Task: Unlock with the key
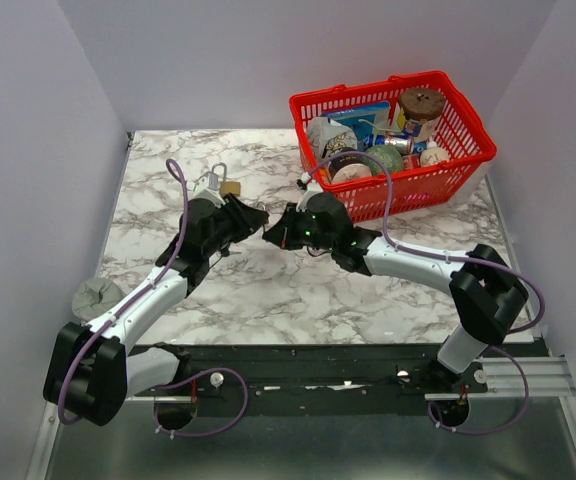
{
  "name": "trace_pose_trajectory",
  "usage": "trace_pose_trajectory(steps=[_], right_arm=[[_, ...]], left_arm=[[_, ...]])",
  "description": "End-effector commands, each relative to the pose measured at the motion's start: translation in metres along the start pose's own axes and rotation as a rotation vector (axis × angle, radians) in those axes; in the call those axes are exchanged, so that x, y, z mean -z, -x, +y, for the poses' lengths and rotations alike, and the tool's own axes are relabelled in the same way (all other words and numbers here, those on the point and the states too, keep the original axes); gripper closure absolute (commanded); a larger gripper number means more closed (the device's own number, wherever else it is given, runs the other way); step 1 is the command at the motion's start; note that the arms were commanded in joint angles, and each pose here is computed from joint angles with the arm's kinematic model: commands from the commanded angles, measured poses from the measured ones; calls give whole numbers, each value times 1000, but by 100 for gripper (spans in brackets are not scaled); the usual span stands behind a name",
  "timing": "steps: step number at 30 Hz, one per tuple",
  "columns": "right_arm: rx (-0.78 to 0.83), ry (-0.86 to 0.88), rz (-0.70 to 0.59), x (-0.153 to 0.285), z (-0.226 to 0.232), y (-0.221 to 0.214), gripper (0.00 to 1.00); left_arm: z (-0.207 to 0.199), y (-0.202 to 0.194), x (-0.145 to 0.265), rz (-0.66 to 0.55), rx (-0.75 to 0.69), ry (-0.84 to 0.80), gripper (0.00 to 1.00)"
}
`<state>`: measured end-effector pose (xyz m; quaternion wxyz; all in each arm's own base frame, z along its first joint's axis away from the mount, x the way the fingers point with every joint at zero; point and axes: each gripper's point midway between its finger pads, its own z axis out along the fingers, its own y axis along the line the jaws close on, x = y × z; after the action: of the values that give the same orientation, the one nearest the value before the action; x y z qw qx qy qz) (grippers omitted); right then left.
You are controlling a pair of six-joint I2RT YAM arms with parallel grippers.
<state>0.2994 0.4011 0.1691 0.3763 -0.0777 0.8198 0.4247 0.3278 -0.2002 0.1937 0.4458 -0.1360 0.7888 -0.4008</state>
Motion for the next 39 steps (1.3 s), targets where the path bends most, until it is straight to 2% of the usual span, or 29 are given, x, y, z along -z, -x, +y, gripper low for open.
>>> trace_pose_trajectory(steps=[1, 15, 29, 39], right_arm=[[27, -47, -179, -9, -2, 52, 99], [46, -104, -237, -4, -15, 73, 99], [40, -46, -292, 1, 4, 93, 99], [37, -63, -323, 11, -4, 106, 99]], left_arm=[[-3, -22, 5, 81, 18, -30, 100], [-4, -30, 4, 98, -26, -13, 100], [-1, -44, 0, 126, -70, 16, 100], [-4, -49, 0, 140, -87, 3, 100]])
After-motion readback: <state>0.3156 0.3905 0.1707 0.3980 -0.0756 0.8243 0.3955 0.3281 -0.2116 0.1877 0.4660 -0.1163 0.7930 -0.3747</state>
